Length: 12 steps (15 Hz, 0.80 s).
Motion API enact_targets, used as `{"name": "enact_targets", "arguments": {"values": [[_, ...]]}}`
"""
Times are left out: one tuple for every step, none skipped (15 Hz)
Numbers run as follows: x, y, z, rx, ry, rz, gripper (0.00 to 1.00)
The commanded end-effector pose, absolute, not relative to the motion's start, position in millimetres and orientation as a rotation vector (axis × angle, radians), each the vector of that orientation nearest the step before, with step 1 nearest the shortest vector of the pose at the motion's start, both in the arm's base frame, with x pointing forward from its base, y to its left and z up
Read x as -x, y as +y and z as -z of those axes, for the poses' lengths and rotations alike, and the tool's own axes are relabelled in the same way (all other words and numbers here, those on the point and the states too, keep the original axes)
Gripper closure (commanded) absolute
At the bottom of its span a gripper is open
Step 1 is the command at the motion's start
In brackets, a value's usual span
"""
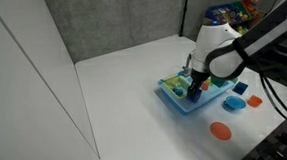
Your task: Move the blue cube to the counter on the toy sink
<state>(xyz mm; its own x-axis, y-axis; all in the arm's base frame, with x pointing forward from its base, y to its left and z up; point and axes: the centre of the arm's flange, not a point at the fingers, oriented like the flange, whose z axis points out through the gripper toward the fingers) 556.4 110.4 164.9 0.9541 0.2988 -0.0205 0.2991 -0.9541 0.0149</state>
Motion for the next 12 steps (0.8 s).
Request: {"name": "enact_targets", "arguments": {"values": [[-556.3, 107.9, -159.3, -3.079, 0.507, 0.006, 0.76], [-556.1, 107.7, -158.0, -3.080, 0.508, 0.007, 0.76], [-555.5, 107.0, -157.7, -3.086, 0.507, 0.012, 0.26], [-555.1, 106.3, -158.3, -3.089, 0.507, 0.014, 0.25], [-555.0, 105.3, -160.5, -3.093, 0.506, 0.016, 0.19], [-554.8, 104.1, -163.6, -3.097, 0.504, 0.019, 0.10], [-554.2, 102.7, -168.2, -3.106, 0.503, 0.025, 0.01], [-553.7, 100.7, -173.2, -3.113, 0.493, 0.031, 0.00], [-553.7, 99.4, -177.0, -3.122, 0.492, 0.034, 0.00], [-553.9, 97.7, -181.4, -3.131, 0.491, 0.040, 0.00], [-554.3, 95.8, -186.8, -3.147, 0.494, 0.047, 0.00], [-554.8, 93.8, -191.6, -3.163, 0.500, 0.055, 0.00]]}}
